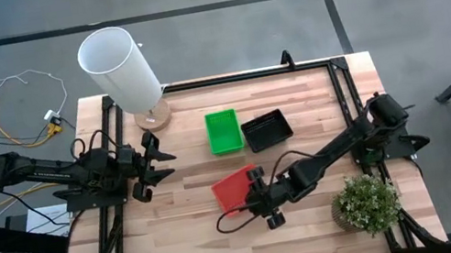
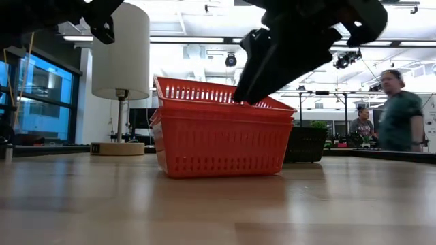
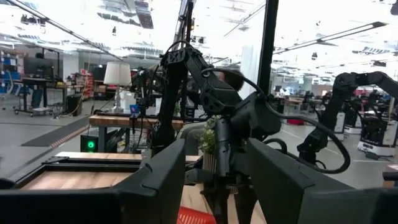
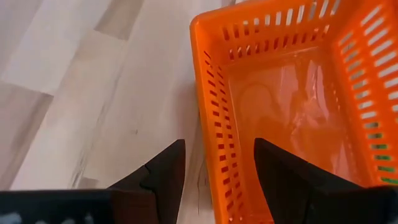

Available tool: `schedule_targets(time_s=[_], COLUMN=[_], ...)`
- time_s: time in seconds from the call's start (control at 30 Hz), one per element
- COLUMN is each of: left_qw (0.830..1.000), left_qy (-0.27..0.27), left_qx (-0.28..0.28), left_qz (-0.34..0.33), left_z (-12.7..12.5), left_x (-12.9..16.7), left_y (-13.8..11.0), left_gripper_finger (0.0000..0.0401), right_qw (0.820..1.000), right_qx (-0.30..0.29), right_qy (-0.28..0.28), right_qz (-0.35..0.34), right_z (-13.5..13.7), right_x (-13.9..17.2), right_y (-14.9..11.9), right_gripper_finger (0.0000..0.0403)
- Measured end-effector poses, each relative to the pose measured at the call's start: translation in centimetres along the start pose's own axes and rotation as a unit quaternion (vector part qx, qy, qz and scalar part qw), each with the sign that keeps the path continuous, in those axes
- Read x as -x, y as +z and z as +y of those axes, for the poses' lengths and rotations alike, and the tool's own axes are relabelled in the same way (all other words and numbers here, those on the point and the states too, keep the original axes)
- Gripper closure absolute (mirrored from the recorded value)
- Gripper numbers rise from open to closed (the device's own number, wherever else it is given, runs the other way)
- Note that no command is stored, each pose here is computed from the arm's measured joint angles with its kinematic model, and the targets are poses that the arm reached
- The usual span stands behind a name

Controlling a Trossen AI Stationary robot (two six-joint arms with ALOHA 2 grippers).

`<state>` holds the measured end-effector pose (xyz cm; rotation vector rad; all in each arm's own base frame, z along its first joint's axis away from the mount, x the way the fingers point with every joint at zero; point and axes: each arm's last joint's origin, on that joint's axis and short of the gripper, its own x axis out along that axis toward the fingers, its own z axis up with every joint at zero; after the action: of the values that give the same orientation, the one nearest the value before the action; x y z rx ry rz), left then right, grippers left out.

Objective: Stack baskets by color
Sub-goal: Stack the right orange bin on top of the left orange bin

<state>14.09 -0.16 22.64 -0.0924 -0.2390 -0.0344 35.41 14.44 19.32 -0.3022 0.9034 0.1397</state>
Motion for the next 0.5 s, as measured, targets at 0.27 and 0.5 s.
schedule_targets(time_s=[0.27,0.5], left_qw=[1.0,1.0], left_qy=[0.0,0.0], left_qx=[0.0,0.0], left_qz=[0.0,0.0], left_z=[0.0,0.0], left_x=[0.0,0.0], left_y=[0.0,0.0], left_gripper_finger=[0.0243,0.0243], right_qw=[0.999,0.999], right_qx=[-0.032,-0.04], right_qy=[0.003,0.006], right_qz=[0.005,0.016], right_z=[0.02,0.03], right_x=[-0.01,-0.01], right_y=[-0.11,-0.32], right_gripper_finger=[0.0226,0.0267])
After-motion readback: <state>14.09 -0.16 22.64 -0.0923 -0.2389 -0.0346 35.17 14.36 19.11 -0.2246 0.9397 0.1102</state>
